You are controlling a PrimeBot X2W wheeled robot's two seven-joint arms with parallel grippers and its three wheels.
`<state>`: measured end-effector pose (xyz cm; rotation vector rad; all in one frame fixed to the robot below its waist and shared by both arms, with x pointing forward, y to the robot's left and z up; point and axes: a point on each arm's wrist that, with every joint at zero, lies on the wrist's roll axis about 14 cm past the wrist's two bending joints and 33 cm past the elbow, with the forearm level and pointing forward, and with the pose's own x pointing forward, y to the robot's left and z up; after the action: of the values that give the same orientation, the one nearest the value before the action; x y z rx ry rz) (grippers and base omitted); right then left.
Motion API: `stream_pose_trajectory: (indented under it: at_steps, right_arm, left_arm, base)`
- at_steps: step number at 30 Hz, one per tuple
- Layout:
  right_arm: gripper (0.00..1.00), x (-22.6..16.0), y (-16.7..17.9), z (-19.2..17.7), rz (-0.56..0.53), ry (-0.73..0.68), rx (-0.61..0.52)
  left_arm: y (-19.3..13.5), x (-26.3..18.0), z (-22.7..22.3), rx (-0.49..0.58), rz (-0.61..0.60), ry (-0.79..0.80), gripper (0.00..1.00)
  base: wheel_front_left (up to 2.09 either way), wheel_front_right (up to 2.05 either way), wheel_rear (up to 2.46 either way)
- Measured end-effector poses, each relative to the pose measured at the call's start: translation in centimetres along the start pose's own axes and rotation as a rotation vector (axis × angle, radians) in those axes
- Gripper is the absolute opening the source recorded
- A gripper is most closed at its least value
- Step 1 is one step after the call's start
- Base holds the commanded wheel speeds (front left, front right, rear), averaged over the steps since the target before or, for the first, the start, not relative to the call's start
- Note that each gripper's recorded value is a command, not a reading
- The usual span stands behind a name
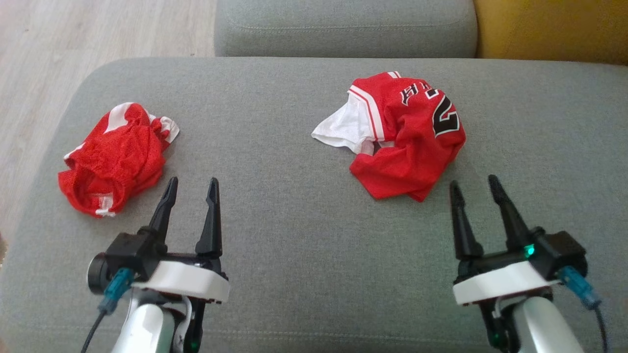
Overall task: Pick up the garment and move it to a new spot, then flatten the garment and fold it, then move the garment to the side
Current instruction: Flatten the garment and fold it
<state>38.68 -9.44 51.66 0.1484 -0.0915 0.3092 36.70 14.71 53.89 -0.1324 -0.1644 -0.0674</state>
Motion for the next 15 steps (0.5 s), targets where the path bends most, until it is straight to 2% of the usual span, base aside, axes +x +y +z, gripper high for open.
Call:
stream_pose_trajectory:
  at_steps: [8, 15]
  right_arm:
    - [1.0, 0.5, 2.9, -3.8, 0.092, 0.137, 0.025]
    - [1.0, 3.9, 3.5, -6.9, 0.13, 0.264, 0.021]
  left_arm:
    - [0.7, -0.1, -1.0, 0.006, 0.007, 0.029, 1.0]
    - [2.0, -0.8, -2.6, 0.005, 0.041, 0.083, 1.0]
  base:
    - [0.0, 0.0, 0.0]
    - [0.0, 0.0, 0.0]
